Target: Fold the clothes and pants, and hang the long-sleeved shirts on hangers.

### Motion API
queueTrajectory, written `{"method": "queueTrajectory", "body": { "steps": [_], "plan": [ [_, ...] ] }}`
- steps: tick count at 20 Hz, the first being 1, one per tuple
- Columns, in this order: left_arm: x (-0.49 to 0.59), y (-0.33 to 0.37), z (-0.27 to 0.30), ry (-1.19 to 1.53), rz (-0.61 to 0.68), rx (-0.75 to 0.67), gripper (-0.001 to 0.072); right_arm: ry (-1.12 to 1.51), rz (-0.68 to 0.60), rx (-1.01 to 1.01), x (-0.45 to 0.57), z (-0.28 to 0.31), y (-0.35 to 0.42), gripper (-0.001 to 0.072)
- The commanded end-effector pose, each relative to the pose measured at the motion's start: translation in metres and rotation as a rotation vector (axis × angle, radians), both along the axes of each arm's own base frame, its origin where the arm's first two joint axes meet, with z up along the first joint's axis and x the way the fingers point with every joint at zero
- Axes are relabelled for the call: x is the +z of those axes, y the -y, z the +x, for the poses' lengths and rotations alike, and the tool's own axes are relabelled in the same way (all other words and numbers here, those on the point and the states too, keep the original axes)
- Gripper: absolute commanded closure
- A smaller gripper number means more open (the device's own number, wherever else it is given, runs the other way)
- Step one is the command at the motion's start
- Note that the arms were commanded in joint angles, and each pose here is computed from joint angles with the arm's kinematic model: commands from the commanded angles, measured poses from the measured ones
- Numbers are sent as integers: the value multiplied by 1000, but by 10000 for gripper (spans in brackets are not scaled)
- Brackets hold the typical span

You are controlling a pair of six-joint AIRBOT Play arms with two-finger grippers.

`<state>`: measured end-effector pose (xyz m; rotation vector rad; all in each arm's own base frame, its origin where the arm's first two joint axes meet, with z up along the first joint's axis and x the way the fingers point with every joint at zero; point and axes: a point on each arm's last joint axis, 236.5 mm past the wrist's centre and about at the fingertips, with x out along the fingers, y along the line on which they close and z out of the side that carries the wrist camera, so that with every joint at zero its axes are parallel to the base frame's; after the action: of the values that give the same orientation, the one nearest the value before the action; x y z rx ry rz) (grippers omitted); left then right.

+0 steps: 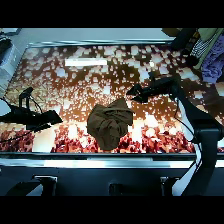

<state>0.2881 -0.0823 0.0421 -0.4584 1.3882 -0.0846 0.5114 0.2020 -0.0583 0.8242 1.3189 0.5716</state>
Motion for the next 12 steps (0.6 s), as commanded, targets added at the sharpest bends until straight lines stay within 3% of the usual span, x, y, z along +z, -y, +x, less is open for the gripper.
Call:
{"method": "queueTrajectory", "body": {
  "steps": [1, 6, 7, 9, 10, 11, 12],
  "plan": [
    [-1, 0, 2, 17, -9, 15, 15, 63, -125, 5, -29, 9, -9, 157],
    [-1, 0, 2, 17, -9, 14, 16, 59, -174, 39, -48, 0, -30, 175],
    [-1, 0, 2, 18, -9, 10, 15, 56, -176, 46, -50, -2, -35, 231],
    [-4, -1, 5, 35, -4, 1, -13, 66, -180, 48, -52, -1, -40, 272],
    [-8, -2, 9, 48, -5, 14, -13, 70, -180, 43, -51, 0, -40, 412],
    [-14, 0, 13, 60, -17, 30, -13, 69, -180, 44, -51, 0, -40, 632],
    [-24, 3, 18, 72, -45, 55, -13, 66, -178, 43, -50, 0, -38, 681]
  ]
}}
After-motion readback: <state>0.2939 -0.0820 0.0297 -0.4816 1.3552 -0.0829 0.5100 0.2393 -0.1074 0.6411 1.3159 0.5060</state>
